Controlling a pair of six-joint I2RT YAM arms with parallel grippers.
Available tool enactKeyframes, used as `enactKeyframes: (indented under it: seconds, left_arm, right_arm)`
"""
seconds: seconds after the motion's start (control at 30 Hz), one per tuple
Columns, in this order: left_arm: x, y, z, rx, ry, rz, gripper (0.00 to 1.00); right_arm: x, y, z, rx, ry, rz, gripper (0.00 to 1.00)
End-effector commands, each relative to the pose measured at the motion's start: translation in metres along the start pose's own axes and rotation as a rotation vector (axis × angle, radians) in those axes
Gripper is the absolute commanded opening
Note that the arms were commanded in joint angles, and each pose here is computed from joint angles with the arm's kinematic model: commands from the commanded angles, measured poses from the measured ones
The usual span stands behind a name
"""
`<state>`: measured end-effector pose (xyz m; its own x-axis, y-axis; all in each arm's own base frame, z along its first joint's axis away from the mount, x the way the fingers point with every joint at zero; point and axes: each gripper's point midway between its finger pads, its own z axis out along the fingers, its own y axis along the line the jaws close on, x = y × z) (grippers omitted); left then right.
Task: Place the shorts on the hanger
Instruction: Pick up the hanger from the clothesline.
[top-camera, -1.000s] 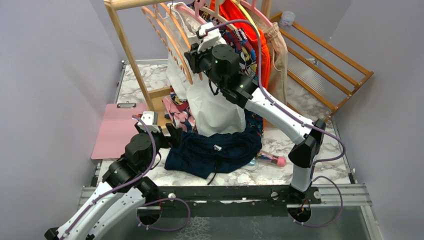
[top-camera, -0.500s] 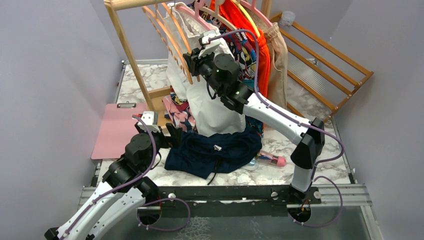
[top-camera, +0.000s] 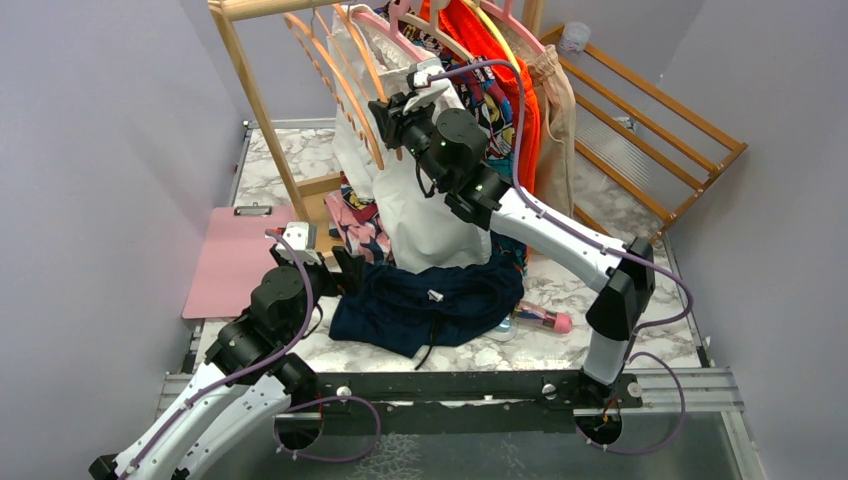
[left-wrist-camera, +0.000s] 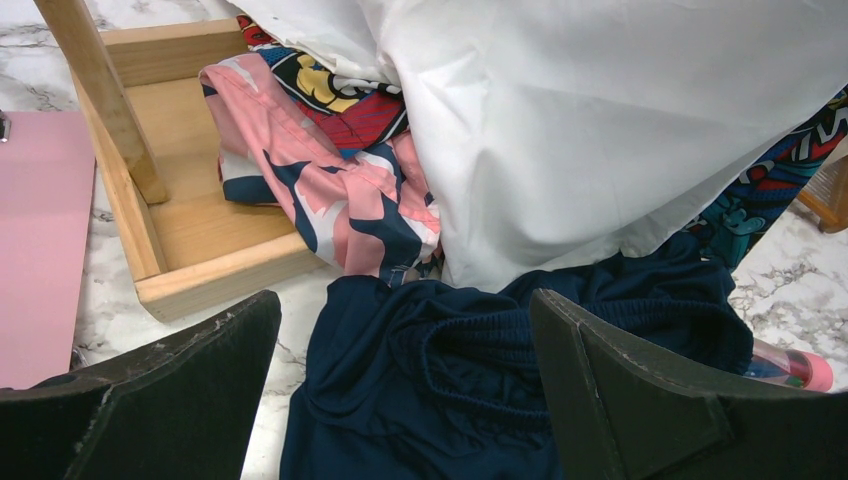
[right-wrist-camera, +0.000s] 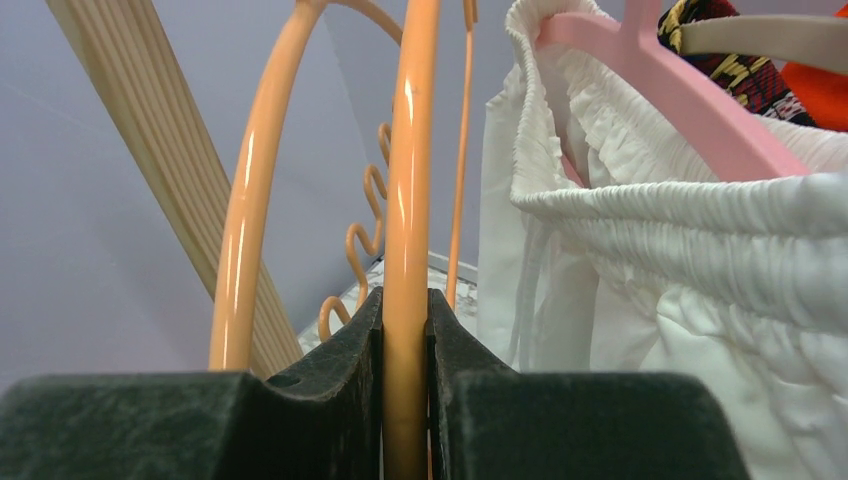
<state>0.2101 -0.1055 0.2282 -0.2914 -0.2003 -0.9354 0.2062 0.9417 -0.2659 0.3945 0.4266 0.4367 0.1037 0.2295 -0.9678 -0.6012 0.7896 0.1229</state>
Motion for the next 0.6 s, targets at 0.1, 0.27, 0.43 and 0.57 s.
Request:
enactKeyframes:
  seconds: [0.1,0.27,0.43,0.57]
  left_arm:
    - [-0.006,0.000,0.001,-0.007,-0.023,0.000,0.96]
    - [-0.006,0.001,0.001,-0.007,-0.023,0.000,0.96]
    - [-0.006,0.000,0.002,-0.006,-0.022,0.000,0.96]
    - [-0.006,0.000,0.002,-0.006,-0.021,0.001,0.96]
  right_arm:
    - [-0.070,0.005,-0.012,-0.041,-0.162,0.049,0.01]
    - [-0.072,0.005,-0.014,-0.042,-0.161,0.048,0.01]
    - [-0.070,0.004,-0.018,-0.042,-0.154,0.046,0.01]
    - [-0.069,0.003,-0.024,-0.046,-0.146,0.037,0.01]
